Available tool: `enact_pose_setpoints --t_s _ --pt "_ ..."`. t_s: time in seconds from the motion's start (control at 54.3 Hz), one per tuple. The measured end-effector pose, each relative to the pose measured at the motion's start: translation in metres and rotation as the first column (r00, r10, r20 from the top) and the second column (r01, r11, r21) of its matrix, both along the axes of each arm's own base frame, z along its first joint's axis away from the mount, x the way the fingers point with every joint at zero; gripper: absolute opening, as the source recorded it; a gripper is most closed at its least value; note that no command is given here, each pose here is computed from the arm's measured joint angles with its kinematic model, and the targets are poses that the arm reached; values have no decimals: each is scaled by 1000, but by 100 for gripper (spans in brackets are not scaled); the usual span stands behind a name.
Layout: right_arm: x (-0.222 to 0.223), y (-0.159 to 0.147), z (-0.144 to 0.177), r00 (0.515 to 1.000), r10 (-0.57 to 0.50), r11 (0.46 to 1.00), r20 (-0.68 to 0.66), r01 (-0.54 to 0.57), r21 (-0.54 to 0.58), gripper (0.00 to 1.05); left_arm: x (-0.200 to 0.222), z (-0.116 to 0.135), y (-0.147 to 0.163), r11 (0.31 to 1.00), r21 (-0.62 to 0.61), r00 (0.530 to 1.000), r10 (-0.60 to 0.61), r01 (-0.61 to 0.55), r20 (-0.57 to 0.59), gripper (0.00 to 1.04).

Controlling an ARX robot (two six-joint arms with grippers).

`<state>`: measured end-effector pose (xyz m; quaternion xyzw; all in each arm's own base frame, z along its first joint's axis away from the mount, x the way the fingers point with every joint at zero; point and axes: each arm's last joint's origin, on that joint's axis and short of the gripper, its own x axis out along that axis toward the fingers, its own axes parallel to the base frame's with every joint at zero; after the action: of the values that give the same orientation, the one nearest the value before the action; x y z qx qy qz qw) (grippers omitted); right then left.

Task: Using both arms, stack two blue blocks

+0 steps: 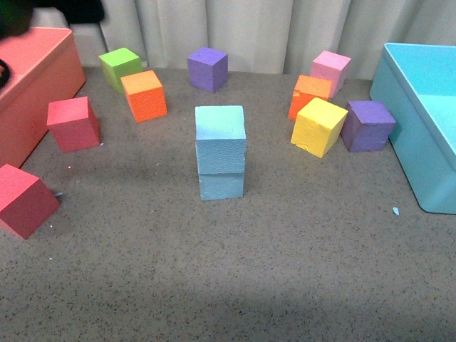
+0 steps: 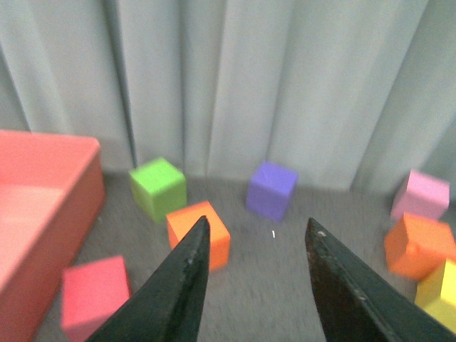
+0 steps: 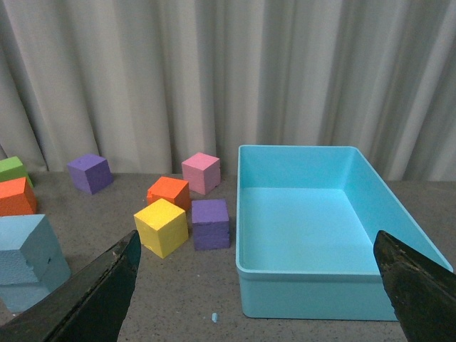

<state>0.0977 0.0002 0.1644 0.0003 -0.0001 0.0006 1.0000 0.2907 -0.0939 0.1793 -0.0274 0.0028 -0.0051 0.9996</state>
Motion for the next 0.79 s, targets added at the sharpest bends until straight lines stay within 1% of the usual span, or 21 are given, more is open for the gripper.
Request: enact_pose_setpoints --t_s 0.018,0.055,0.074,0.147,0.166,0.258,0.479,0.589,0.755,0.792 --pt "0 0 0 1000 0 1000 0 0 0 95 -2 2 3 1000 1 1000 2 -2 12 36" --pt "0 0 0 1000 3 1000 0 -3 0 95 -12 6 12 1000 1 999 11 -11 38 29" --pt "0 0 0 1000 3 1000 0 -3 0 95 -19 6 19 1000 10 999 17 -18 40 23" --pt "0 0 0 1000 2 1000 0 -2 0 95 -40 -8 34 999 34 1000 8 -8 0 6" --pt "0 0 0 1000 2 1000 0 -2 0 95 -43 -10 37 999 32 1000 6 -6 4 4" --pt "0 0 0 1000 2 1000 0 -2 0 95 -63 -20 49 999 44 1000 -6 7 -17 4" --pt "0 0 0 1000 3 1000 0 -3 0 95 -97 -18 70 999 46 1000 14 -13 -9 4" --pt "0 0 0 1000 2 1000 0 -2 0 95 -113 -18 77 999 47 1000 2 -1 -10 4" --pt "0 0 0 1000 2 1000 0 -2 0 95 -126 -17 82 999 48 1000 6 -5 -9 4" --pt "0 0 0 1000 2 1000 0 -2 0 95 -129 -17 86 999 47 1000 -12 12 -9 4"
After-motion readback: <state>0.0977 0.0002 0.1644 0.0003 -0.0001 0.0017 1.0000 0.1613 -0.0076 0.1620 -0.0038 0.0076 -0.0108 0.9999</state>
